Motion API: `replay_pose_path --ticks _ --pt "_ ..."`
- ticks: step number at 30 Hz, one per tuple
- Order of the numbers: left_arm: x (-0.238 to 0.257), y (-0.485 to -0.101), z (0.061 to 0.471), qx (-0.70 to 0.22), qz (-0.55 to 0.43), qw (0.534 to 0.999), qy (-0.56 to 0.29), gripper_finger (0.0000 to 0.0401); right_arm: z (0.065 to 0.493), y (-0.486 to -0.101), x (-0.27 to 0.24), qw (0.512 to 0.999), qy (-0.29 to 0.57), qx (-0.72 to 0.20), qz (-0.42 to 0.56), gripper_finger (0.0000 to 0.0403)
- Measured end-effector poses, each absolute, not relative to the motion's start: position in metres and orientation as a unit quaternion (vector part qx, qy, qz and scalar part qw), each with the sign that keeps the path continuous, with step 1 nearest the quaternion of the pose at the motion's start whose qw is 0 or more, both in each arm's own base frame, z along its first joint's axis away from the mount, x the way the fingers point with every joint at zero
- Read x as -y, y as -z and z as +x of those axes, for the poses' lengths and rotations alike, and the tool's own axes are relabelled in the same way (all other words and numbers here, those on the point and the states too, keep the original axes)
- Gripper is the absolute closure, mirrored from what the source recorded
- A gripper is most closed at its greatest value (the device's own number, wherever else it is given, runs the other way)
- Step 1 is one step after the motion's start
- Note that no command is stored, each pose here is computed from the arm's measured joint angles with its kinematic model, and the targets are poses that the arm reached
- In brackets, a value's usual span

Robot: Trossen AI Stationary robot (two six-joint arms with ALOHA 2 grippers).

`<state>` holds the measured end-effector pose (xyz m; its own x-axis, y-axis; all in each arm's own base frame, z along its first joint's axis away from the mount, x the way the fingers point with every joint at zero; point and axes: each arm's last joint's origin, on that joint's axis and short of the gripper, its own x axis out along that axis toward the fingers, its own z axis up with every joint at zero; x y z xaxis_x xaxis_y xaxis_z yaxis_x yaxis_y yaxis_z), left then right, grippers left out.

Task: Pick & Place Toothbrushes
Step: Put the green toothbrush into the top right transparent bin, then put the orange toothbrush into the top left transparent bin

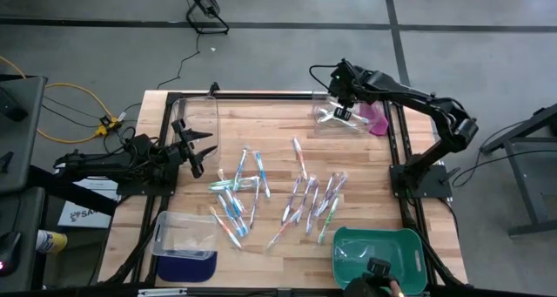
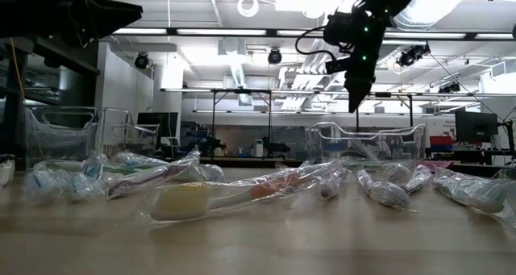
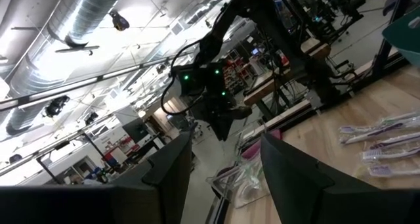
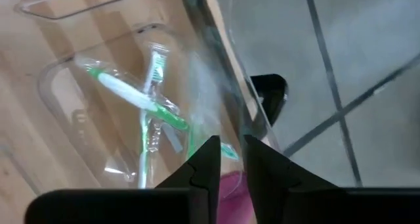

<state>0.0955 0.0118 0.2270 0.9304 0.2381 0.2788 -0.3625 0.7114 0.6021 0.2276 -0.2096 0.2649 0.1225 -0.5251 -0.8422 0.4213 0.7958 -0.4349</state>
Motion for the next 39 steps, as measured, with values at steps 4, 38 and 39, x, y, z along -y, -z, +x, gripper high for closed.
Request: replay_pose_path --ticks 4,38,39 --pt "-0.012 -0.227 0.096 0.09 0.343 0.921 -0.164 0.0224 0.227 -0.265 0.21 0.738 0.344 -0.58 -0.038 0.0313" --pt "-0.012 -0.227 0.096 0.089 0.341 0.921 -0.166 0.0224 0.282 -0.268 0.072 0.809 0.325 -0.427 0.239 0.0199" --pt "-0.012 -0.227 0.096 0.089 0.341 0.921 -0.166 0.0224 0.285 -0.264 0.065 0.813 0.337 -0.416 0.228 0.0199"
